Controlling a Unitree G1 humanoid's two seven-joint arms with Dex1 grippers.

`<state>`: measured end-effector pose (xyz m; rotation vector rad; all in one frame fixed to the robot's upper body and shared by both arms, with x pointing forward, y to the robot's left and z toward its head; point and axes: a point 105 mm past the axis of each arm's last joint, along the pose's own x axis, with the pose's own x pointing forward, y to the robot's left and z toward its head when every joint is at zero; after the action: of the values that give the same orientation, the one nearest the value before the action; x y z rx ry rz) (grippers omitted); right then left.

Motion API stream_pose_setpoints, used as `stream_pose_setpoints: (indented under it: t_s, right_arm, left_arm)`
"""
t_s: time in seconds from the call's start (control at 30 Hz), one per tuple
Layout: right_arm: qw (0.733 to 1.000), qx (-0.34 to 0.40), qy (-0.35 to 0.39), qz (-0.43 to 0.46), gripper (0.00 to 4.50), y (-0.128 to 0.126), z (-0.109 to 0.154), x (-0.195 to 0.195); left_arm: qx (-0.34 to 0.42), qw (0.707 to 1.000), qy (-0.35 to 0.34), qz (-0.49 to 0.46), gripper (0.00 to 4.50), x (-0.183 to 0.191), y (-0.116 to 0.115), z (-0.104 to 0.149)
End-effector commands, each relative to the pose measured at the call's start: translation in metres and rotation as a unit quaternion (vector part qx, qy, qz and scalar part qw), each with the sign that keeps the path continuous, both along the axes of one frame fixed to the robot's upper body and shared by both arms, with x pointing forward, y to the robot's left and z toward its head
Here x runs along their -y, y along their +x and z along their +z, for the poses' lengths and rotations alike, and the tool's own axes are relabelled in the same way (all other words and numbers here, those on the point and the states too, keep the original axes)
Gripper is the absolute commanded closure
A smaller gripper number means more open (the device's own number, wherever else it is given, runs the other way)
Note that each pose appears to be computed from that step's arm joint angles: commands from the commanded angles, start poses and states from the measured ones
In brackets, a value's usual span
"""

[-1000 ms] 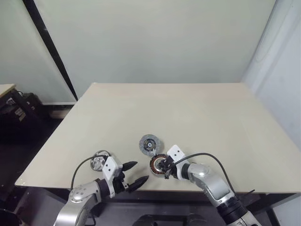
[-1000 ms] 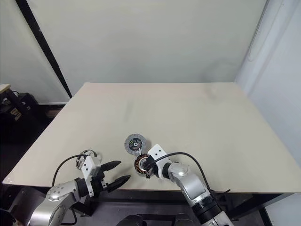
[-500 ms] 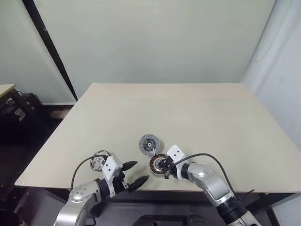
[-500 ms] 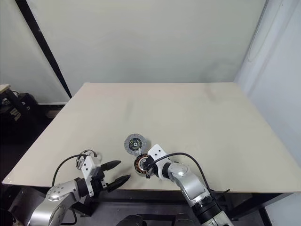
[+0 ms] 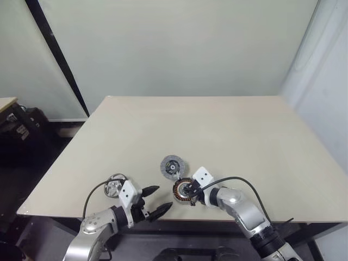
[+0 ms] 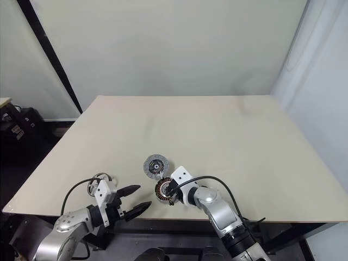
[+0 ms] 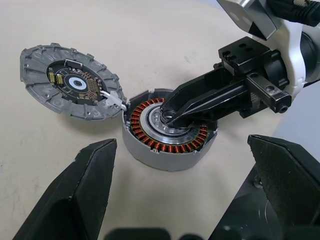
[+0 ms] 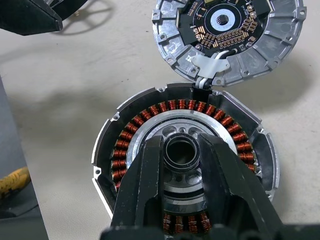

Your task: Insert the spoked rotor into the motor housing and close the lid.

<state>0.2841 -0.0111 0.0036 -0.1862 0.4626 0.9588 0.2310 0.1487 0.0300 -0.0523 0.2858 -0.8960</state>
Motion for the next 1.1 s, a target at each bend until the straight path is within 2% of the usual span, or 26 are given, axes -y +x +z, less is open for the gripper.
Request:
stream_pose_setpoints:
  t_s: [0.03,0.2,0.27,0.37,0.53,0.7,0.8,1.1]
  right_arm:
    - [1.000,0.010,0.000,0.002,3.81,0.004,0.005,-0.001]
    - [1.000,0.010,-0.002,0.003,3.81,0.003,0.003,-0.001]
    - [1.000,0.017,-0.004,0.001,3.02,0.004,0.003,-0.001]
    - [1.000,0.023,-0.002,-0.002,2.09,0.005,0.005,-0.001]
    - [0.999,0.024,0.030,-0.006,0.34,0.006,0.023,-0.003]
    - [0.998,0.027,0.051,-0.005,0.34,0.005,0.041,-0.004]
    - [0.998,0.036,0.041,-0.010,0.91,0.007,0.043,-0.003]
    - [0.998,0.062,-0.019,0.003,4.15,0.010,0.034,-0.003]
  left_arm:
    - [0.021,1.000,0.001,0.000,0.00,0.000,0.004,0.007]
    - [0.022,1.000,0.000,0.001,0.00,0.000,0.004,0.008]
    - [0.022,1.000,0.000,0.001,0.00,0.000,0.004,0.008]
    - [0.022,1.000,-0.001,0.000,0.00,0.000,0.003,0.007]
    - [0.021,1.000,-0.002,0.000,0.00,0.001,0.003,0.007]
    - [0.021,1.000,-0.001,0.001,0.00,0.000,0.003,0.007]
    - [0.021,1.000,-0.001,0.002,0.00,0.000,0.003,0.007]
    - [0.020,1.000,-0.001,0.003,0.00,0.000,0.003,0.007]
